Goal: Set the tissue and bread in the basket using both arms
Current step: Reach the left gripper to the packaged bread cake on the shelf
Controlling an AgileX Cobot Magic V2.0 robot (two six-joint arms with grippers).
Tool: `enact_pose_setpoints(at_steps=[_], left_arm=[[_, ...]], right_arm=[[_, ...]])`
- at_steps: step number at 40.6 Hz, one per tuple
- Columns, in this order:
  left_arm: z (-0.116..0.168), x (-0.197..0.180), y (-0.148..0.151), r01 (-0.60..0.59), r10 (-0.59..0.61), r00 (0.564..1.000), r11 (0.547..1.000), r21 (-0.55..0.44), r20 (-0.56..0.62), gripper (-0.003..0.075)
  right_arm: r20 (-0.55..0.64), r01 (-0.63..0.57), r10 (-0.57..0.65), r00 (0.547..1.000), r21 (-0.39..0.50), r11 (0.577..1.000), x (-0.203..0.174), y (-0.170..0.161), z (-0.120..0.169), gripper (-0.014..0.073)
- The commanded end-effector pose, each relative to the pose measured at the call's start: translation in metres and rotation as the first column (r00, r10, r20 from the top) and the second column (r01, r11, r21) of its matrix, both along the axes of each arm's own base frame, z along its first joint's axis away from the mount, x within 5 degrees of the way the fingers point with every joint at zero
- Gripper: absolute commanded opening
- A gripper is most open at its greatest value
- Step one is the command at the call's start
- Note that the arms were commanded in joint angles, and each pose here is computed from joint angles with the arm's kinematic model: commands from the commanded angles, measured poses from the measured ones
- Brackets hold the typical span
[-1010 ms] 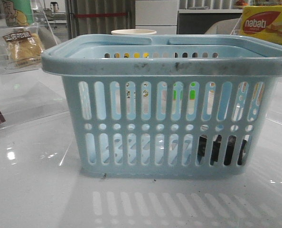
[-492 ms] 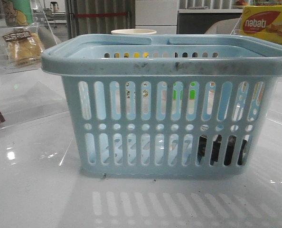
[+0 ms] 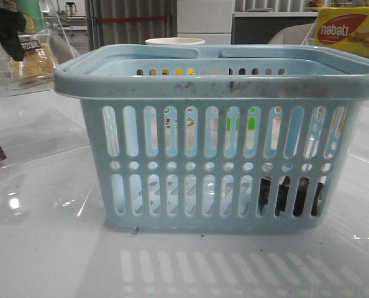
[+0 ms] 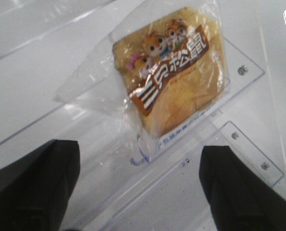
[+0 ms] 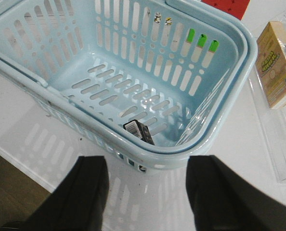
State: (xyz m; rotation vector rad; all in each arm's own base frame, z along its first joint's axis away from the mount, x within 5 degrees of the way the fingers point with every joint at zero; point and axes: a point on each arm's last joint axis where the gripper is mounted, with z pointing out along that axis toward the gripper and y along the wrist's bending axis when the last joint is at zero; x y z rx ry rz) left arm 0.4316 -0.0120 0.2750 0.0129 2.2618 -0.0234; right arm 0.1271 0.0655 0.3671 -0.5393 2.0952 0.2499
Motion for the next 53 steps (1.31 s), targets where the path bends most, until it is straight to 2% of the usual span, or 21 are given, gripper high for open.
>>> enact_pose_setpoints(at_steps=[1,10,16,29,34,44,53], left_arm=[[0.032,0.011,-0.001,-0.003,0.006,0.986,1.000,-0.017,0.169,0.0569],[0.020,0.032,-0.002,-0.002,0.007,0.968,1.000,-0.020,0.250,0.0566],[0.016,0.037,-0.002,-0.002,0.008,0.958,1.000,-0.021,0.286,0.0517],[0.011,0.039,-0.002,-0.002,0.008,0.959,1.000,-0.021,0.283,0.0232],[0.012,0.036,-0.002,-0.002,0.007,0.967,1.000,-0.020,0.253,0.0158],[0.041,0.017,-0.001,-0.002,0.006,0.973,1.000,-0.019,0.229,0.0091],[0.092,-0.019,-0.003,0.006,-0.001,0.969,1.000,-0.020,0.249,0.0090]], right_arm=[[0.096,-0.007,0.005,0.995,0.024,1.000,0.001,0.000,0.014,0.0478],[0.096,-0.007,0.005,0.995,0.024,1.000,0.001,0.000,0.014,0.0478],[0.096,-0.007,0.005,0.995,0.024,1.000,0.001,0.000,0.014,0.0478],[0.096,-0.007,0.005,0.995,0.024,1.000,0.001,0.000,0.014,0.0478],[0.096,-0.007,0.005,0.995,0.024,1.000,0.001,0.000,0.014,0.0478],[0.096,-0.007,0.005,0.995,0.024,1.000,0.001,0.000,0.014,0.0478],[0.096,-0.007,0.005,0.995,0.024,1.000,0.001,0.000,0.014,0.0478]])
